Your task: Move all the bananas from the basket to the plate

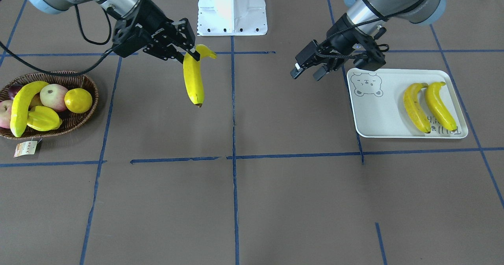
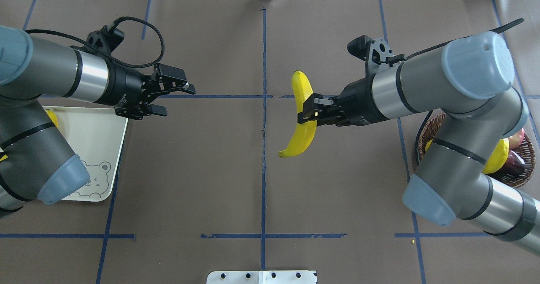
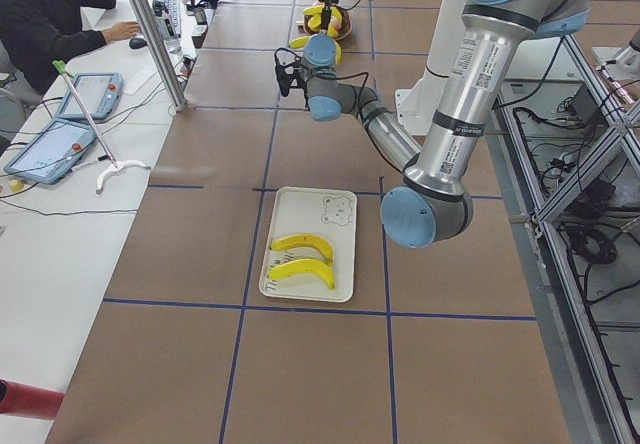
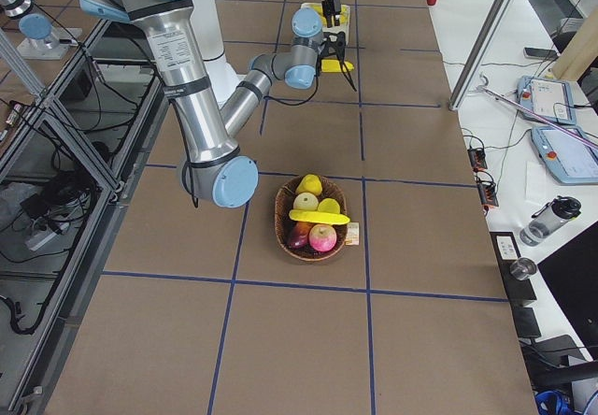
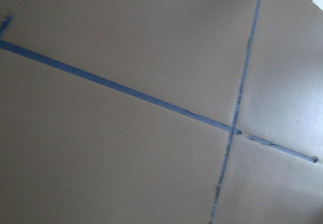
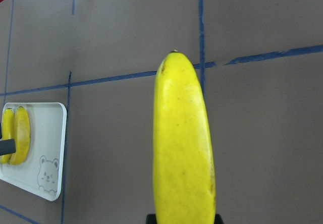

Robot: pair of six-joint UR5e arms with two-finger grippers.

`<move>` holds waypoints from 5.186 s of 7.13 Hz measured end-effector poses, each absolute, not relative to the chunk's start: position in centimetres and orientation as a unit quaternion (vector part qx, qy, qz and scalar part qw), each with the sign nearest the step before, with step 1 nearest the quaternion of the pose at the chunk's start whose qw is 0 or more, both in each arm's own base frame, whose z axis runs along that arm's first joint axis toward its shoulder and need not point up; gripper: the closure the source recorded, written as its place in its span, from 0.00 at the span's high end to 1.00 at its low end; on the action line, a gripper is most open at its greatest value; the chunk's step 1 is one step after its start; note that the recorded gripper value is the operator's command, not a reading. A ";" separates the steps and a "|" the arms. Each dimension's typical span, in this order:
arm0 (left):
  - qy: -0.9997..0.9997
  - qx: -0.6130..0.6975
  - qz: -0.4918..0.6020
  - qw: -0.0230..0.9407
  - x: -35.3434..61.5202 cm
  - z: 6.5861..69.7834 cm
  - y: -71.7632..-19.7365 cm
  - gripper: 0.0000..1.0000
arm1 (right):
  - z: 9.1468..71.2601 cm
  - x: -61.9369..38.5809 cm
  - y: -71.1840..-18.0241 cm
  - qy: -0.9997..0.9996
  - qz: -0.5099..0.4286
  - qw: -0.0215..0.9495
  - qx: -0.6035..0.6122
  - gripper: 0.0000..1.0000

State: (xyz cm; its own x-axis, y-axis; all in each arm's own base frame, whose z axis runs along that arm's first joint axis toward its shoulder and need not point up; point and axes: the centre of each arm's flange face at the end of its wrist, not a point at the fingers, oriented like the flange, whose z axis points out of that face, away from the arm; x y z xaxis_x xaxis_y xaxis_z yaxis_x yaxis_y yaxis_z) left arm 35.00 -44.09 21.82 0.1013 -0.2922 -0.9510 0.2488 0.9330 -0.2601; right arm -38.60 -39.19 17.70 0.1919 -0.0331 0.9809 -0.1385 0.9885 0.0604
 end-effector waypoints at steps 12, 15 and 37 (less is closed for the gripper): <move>0.697 -0.028 -0.151 0.700 43.3 12.3 -40.0 0.00 | 11.9 -42.2 -35.0 -0.672 0.017 0.735 0.092 0.21; 0.693 -0.022 -0.157 0.703 42.7 12.8 -40.9 0.00 | 12.1 -41.4 -34.7 -0.672 0.018 0.735 0.092 1.00; 0.417 0.045 -0.166 0.892 24.7 47.7 -46.3 1.00 | 26.4 -25.2 -39.5 -0.544 0.097 0.829 0.090 1.00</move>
